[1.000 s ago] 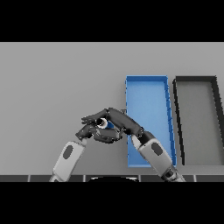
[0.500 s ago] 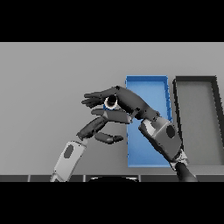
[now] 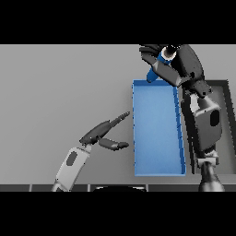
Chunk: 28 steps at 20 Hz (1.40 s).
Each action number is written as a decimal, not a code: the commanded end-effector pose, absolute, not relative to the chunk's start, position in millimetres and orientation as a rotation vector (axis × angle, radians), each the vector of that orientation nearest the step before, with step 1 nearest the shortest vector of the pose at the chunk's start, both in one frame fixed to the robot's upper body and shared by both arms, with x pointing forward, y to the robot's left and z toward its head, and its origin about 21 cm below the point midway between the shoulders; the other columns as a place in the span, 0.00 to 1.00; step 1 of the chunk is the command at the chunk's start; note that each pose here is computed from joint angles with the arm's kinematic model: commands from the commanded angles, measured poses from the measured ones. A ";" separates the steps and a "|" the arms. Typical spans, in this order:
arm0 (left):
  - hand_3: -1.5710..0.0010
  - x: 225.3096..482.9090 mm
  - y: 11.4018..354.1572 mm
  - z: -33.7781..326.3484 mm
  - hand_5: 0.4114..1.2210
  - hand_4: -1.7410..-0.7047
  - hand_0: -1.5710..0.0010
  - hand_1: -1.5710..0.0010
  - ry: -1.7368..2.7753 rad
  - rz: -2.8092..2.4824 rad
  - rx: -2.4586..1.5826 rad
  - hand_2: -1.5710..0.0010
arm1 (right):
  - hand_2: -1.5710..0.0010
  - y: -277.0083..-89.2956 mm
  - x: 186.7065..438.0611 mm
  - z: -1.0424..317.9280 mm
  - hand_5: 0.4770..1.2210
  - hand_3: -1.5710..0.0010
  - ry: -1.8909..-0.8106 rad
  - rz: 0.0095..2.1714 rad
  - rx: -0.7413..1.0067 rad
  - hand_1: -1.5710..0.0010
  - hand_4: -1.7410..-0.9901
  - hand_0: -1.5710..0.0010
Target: Pick up the blue pipe and place it into the blue bin.
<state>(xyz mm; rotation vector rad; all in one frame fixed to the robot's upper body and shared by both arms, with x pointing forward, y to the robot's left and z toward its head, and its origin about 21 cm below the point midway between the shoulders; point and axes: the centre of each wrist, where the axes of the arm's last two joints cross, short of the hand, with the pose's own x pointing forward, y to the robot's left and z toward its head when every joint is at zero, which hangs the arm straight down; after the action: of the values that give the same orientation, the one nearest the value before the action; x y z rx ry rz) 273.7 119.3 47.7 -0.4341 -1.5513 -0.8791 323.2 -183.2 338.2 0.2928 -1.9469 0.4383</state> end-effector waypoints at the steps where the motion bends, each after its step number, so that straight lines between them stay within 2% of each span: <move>1: 1.00 274.3 121.1 47.3 0.00 0.83 1.00 1.00 -1.558 -0.882 -0.430 1.00 | 0.00 -194.2 326.5 331.9 1.00 0.00 -1.930 0.410 0.253 0.00 0.00 0.00; 5: 1.00 270.0 126.6 45.6 0.01 0.84 1.00 1.00 -1.570 -0.891 -0.415 1.00 | 0.00 -233.9 328.5 287.7 1.00 0.00 -1.821 0.291 0.159 0.00 0.00 0.00; 10: 1.00 267.0 122.9 45.7 0.01 0.84 1.00 1.00 -1.562 -0.881 -0.436 1.00 | 0.00 -258.5 312.0 233.3 1.00 0.00 -1.672 0.229 0.079 0.00 0.00 0.00; 13: 1.00 263.7 122.3 44.7 0.02 0.83 1.00 1.00 -1.554 -0.872 -0.436 1.00 | 0.00 -262.1 298.2 199.1 1.00 0.00 -1.561 0.147 0.042 0.00 0.00 0.00; 17: 1.00 258.2 122.4 42.8 0.02 0.83 1.00 1.00 -1.549 -0.869 -0.437 1.00 | 0.00 -267.6 277.4 169.9 1.00 0.00 -1.410 0.077 -0.065 0.00 0.00 0.00; 18: 1.00 260.2 122.0 43.7 0.01 0.82 1.00 1.00 -1.551 -0.874 -0.434 1.00 | 0.00 -266.0 274.8 163.6 1.00 0.04 -1.371 0.060 -0.088 0.00 0.00 0.00; 19: 1.00 261.2 122.4 43.5 0.01 0.82 1.00 1.00 -1.547 -0.878 -0.424 1.00 | 0.00 -265.0 273.6 157.8 1.00 0.03 -1.333 0.041 -0.103 0.00 0.00 0.00; 20: 1.00 261.1 120.5 46.0 0.01 0.82 1.00 1.00 -1.554 -0.879 -0.432 1.00 | 0.00 -264.1 270.2 153.7 1.00 0.20 -1.304 0.040 -0.116 0.00 0.00 0.00; 23: 1.00 258.3 121.0 43.3 0.01 0.83 1.00 1.00 -1.560 -0.882 -0.427 1.00 | 0.00 -260.7 265.4 134.5 1.00 0.42 -1.195 0.038 -0.191 0.00 0.00 0.00; 24: 1.00 259.0 120.2 44.7 0.01 0.83 1.00 1.00 -1.559 -0.882 -0.425 1.00 | 0.00 -261.6 266.6 127.9 1.00 0.46 -1.146 0.023 -0.217 0.01 0.00 0.00; 25: 1.00 259.3 119.6 45.0 0.01 0.83 1.00 1.00 -1.554 -0.887 -0.424 1.00 | 0.15 -261.5 266.9 124.4 1.00 0.50 -1.103 0.021 -0.227 0.15 0.08 0.07; 26: 1.00 260.1 121.3 45.4 0.01 0.83 1.00 1.00 -1.553 -0.889 -0.422 1.00 | 0.32 -262.4 268.1 122.5 1.00 0.60 -1.080 0.028 -0.239 0.32 0.20 0.25; 28: 1.00 259.7 120.4 45.6 0.02 0.83 1.00 1.00 -1.552 -0.890 -0.427 1.00 | 0.56 -262.4 269.0 121.0 1.00 0.74 -1.058 0.052 -0.243 0.56 0.44 0.52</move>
<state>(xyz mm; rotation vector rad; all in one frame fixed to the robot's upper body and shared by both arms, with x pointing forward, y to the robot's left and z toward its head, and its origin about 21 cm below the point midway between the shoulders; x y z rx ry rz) 259.7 120.4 45.6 -0.4269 -1.5519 -0.8897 269.0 -262.3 121.0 -0.2422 -1.0578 0.0541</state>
